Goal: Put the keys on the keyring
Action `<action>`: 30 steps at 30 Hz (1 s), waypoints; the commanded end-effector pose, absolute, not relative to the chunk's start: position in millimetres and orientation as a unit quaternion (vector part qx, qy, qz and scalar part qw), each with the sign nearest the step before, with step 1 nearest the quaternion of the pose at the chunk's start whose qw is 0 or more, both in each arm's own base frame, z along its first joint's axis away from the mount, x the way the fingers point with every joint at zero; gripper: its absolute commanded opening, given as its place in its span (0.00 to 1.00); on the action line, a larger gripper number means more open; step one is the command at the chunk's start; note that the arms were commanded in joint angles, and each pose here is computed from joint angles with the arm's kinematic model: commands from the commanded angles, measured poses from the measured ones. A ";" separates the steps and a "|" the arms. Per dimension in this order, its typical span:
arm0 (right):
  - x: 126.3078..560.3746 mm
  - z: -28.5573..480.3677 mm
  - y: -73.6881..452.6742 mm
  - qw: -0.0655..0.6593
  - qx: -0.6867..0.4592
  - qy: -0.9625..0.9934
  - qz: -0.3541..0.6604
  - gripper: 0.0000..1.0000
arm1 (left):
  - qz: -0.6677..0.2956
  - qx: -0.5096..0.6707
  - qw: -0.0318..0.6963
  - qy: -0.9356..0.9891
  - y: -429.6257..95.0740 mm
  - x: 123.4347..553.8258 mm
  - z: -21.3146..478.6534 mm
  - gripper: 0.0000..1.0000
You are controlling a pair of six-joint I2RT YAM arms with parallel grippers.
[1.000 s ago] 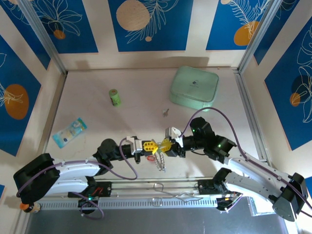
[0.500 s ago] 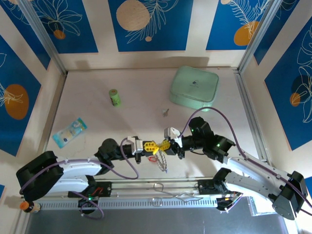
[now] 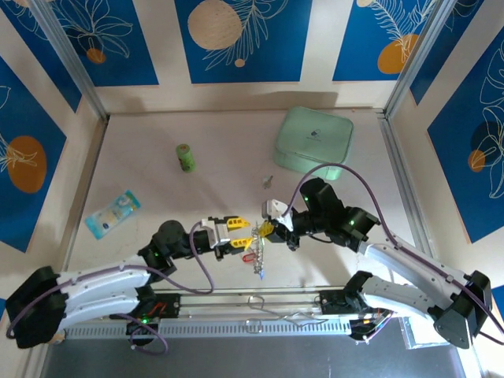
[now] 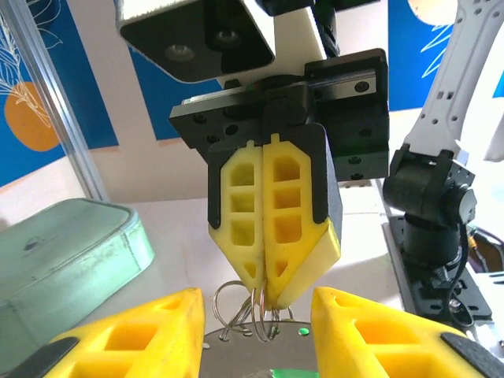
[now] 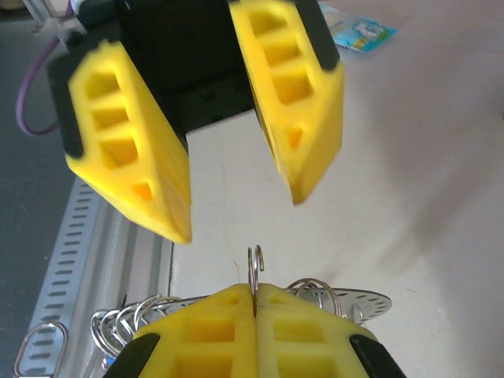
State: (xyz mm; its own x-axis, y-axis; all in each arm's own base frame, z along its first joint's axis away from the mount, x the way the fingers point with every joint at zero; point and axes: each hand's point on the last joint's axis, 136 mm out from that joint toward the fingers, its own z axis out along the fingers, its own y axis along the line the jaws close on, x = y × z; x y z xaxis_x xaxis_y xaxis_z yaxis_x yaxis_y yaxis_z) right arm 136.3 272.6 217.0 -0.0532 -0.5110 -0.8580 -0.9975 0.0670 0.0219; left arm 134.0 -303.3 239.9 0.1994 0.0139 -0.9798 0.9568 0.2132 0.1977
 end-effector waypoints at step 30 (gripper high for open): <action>134.0 214.4 285.8 0.281 -0.708 0.611 0.214 0.00 | -0.378 0.553 0.513 0.537 -318.1 130.2 203.7 0.30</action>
